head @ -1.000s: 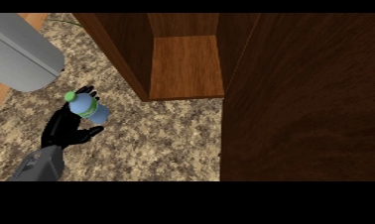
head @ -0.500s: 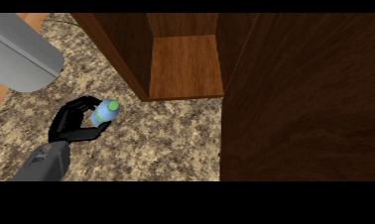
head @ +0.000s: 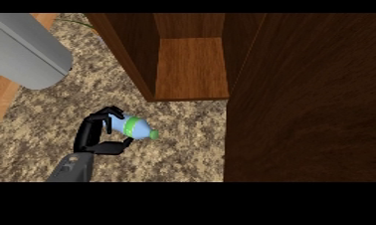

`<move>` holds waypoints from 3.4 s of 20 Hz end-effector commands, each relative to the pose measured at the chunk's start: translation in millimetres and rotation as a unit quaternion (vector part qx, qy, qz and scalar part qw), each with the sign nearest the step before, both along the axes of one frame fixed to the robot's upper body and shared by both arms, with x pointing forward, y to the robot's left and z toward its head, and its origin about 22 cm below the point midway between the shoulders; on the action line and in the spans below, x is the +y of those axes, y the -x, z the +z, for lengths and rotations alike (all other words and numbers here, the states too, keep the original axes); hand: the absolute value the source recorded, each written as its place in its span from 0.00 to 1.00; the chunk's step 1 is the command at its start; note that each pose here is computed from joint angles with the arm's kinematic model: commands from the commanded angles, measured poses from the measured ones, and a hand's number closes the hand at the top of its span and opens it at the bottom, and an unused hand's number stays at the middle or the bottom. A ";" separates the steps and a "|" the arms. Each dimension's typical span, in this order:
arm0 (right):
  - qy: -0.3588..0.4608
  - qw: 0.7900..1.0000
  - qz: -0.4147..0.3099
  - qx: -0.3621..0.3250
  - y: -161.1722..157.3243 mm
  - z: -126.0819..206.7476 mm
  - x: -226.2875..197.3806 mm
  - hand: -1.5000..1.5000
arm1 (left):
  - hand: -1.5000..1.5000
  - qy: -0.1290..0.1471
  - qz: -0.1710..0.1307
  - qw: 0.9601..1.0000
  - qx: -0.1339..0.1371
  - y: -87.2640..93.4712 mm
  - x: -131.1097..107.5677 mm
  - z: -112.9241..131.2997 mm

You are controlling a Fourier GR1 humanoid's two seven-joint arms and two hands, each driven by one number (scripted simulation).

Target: Pick up the bottled water, place it into the cabinet and close the cabinet

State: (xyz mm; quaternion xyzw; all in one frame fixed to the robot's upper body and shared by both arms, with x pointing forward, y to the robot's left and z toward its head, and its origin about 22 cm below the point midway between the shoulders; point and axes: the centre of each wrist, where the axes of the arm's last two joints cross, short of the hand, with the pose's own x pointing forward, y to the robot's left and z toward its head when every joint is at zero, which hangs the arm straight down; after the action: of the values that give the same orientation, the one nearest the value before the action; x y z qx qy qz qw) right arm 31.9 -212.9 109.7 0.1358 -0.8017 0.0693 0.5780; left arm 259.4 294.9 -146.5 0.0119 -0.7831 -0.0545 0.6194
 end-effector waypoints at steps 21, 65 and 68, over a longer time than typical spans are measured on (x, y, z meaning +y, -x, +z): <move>0.005 1.000 -0.010 -0.014 12.9 23.0 -6.4 0.00 | 1.00 0.063 -0.047 0.996 0.032 -48.3 -162.3 69.3; 0.005 0.999 0.032 -0.039 16.2 4.4 -30.0 0.00 | 1.00 -0.021 0.179 0.981 -0.068 -171.9 -209.4 201.1; 0.010 0.999 0.023 -0.042 14.9 11.4 -28.2 0.00 | 1.00 0.050 0.105 0.989 -0.091 -172.1 -220.0 214.3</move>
State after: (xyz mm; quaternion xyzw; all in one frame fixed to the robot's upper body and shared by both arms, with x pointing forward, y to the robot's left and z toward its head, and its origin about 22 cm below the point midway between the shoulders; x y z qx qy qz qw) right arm 16.4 -243.9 104.6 0.1358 -0.8138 0.1096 0.5543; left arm 430.8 82.5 54.7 0.1493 -0.8024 0.0231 0.5774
